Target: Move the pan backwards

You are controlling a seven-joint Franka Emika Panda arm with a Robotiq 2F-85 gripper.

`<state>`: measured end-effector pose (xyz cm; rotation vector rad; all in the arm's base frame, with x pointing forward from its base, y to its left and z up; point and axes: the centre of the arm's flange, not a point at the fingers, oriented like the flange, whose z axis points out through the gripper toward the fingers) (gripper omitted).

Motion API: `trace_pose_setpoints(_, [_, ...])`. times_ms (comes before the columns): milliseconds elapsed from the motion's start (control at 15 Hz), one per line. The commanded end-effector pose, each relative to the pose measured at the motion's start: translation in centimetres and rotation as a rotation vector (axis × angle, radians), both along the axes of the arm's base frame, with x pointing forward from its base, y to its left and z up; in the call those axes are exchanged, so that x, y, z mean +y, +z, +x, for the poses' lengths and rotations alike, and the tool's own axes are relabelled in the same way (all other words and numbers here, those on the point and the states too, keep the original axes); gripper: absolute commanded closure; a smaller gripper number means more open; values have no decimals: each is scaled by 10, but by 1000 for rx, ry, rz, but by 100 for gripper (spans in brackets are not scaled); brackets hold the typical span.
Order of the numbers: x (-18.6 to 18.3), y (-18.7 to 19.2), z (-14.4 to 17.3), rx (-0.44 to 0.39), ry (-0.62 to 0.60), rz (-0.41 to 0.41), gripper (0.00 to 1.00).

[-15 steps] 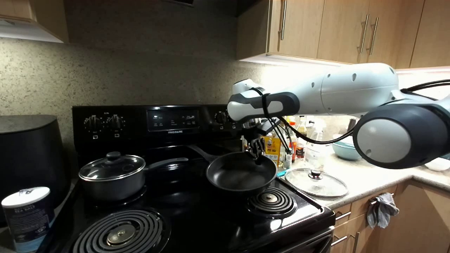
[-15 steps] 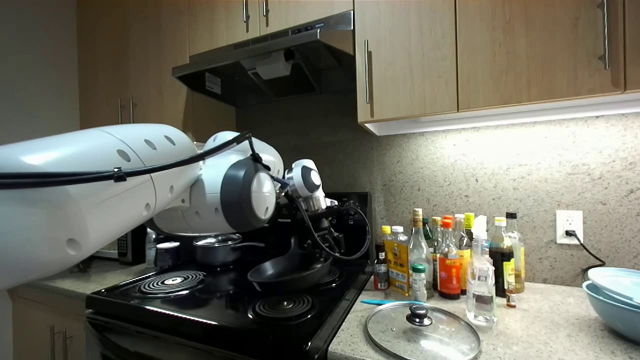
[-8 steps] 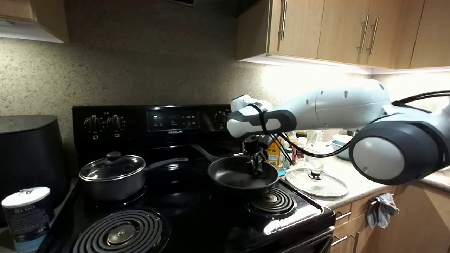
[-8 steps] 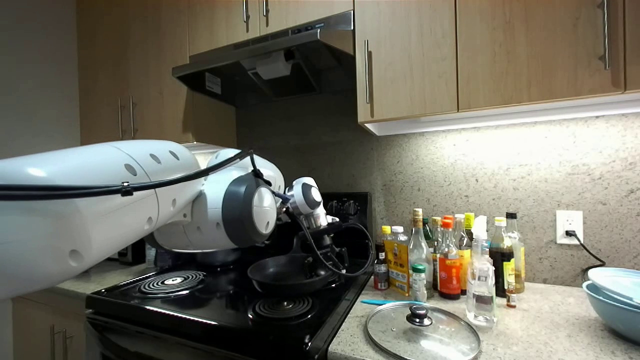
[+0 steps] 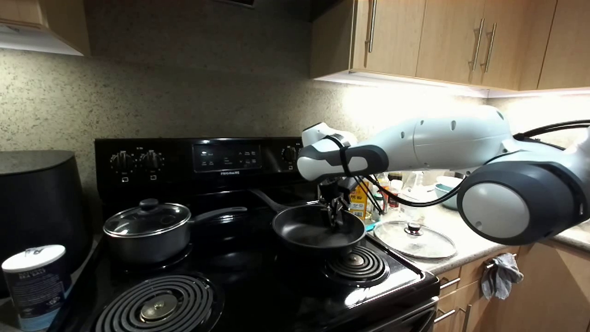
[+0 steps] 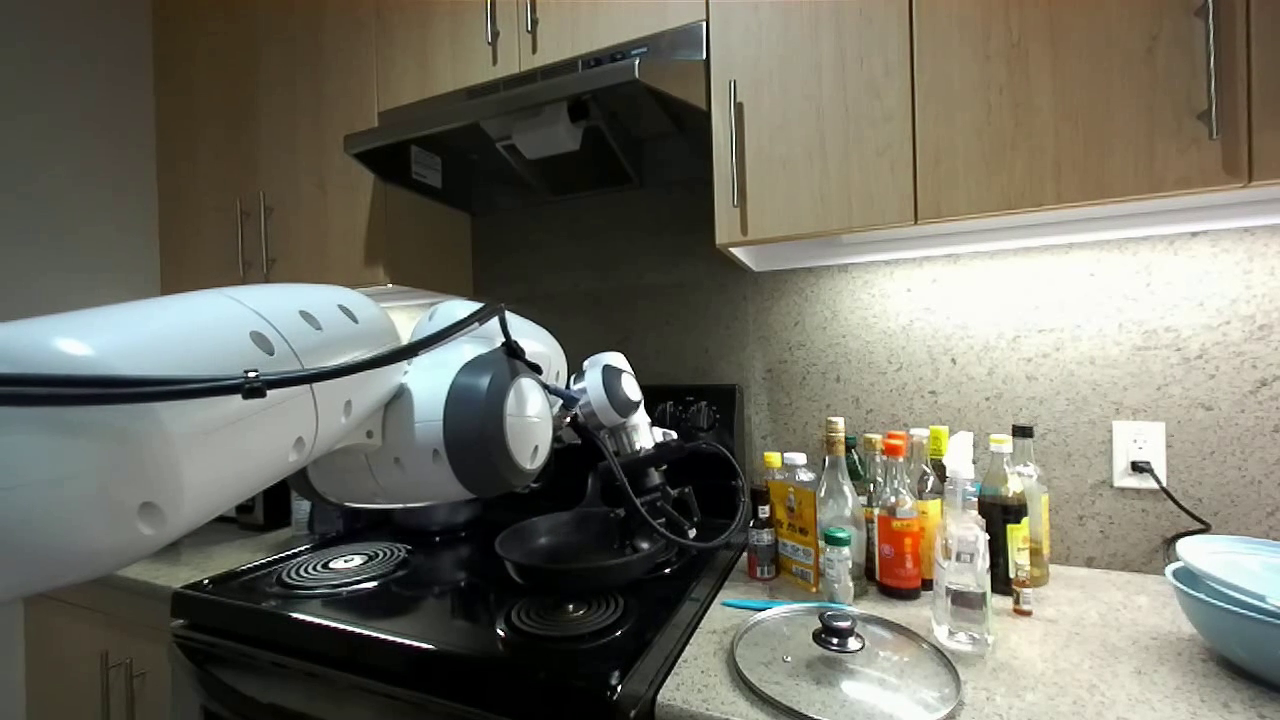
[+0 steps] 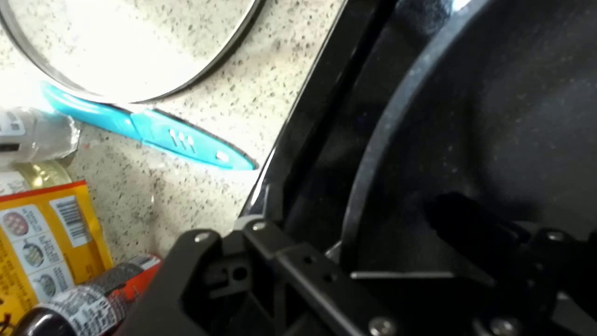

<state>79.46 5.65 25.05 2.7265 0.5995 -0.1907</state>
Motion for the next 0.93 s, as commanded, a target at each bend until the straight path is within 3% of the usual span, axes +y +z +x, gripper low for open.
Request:
trace_pose_setpoints(0, [10, 51, -30, -173, 20, -8, 46])
trace_pose_setpoints(267, [26, 111, -35, -338, 51, -27, 73])
trace_pose_setpoints(333, [29, 119, -36, -361, 58, -35, 29])
trace_pose_setpoints(400, [32, 125, -35, -378, 60, -41, 33])
trace_pose_setpoints(467, [36, 122, 18, -333, 65, -10, 32])
trace_pose_setpoints(533, [39, 126, 17, -340, 68, -10, 51])
trace_pose_setpoints(667, [39, 123, 18, -333, 67, -10, 38])
trace_pose_setpoints(733, [37, 120, 18, -329, 66, -11, 7])
trace_pose_setpoints(867, [36, 118, 4, -299, 90, -4, 7])
